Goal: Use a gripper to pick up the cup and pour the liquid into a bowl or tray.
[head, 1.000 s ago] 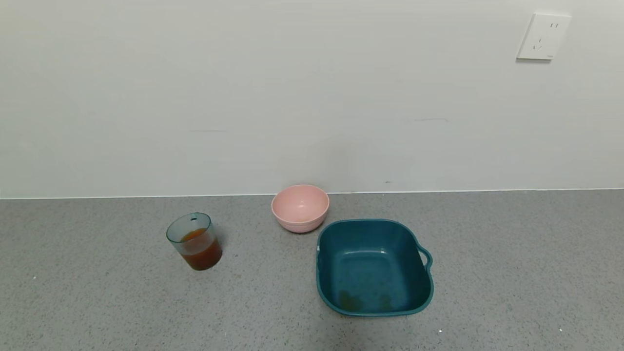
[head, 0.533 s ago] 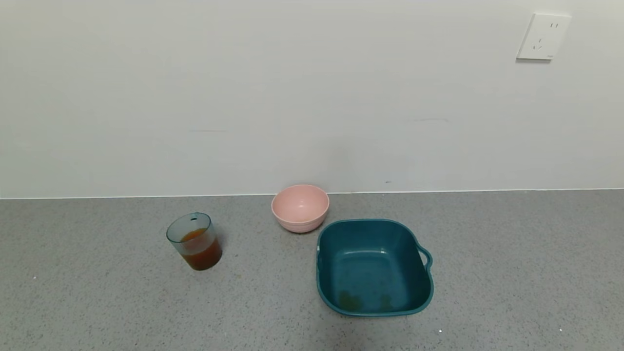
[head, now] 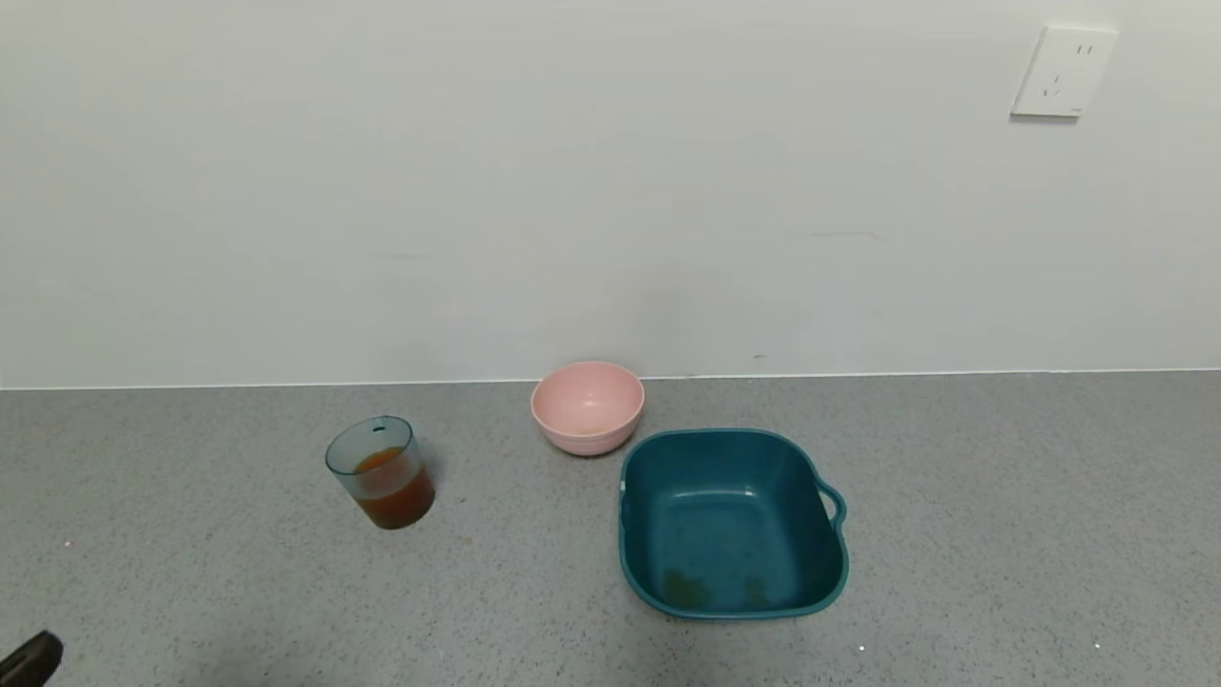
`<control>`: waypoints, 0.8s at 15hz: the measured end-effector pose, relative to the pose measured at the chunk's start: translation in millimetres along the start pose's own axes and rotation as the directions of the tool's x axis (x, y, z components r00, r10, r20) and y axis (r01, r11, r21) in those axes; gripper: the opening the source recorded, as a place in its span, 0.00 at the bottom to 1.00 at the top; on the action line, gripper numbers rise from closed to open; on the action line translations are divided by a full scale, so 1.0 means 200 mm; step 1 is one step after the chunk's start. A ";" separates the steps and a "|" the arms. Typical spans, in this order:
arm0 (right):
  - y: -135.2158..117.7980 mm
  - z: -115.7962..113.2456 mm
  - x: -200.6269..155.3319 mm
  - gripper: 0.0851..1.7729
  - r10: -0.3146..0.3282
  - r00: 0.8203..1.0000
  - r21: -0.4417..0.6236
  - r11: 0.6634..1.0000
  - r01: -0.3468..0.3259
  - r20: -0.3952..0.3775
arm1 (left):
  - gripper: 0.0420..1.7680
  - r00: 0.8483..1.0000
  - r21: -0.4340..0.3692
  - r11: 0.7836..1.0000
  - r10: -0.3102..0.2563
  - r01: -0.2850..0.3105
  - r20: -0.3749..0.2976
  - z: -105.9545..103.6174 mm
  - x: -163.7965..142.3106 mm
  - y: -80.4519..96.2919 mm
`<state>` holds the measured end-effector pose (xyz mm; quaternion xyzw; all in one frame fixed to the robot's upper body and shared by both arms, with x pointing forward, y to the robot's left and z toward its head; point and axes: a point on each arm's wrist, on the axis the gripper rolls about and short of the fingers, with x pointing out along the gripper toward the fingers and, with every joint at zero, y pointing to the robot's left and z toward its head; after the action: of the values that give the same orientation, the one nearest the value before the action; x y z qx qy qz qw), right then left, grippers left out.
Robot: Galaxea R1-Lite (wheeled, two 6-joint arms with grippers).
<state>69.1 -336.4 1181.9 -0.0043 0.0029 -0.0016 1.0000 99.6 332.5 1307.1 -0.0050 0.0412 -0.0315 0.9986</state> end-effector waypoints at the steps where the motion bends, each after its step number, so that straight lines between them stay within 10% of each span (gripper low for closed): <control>1: 0.00 0.00 0.00 0.96 0.000 1.000 0.000 1.000 0.000 0.000 | 0.97 1.000 0.005 1.000 -0.003 0.003 -0.027 0.04 0.05 0.00; 6: 0.00 0.00 0.00 0.96 0.000 1.000 0.000 1.000 0.000 0.000 | 0.97 0.988 0.024 1.000 -0.008 0.012 -0.156 0.12 0.32 0.01; 12: 0.00 0.00 0.00 0.96 0.000 1.000 0.000 1.000 0.000 0.000 | 0.97 0.939 0.054 0.998 0.005 0.014 -0.344 0.02 0.67 0.03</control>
<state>69.1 -336.4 1181.9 -0.0043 0.0029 -0.0016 1.0000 234.0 329.4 1300.0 0.0282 0.2141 -0.0353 0.9758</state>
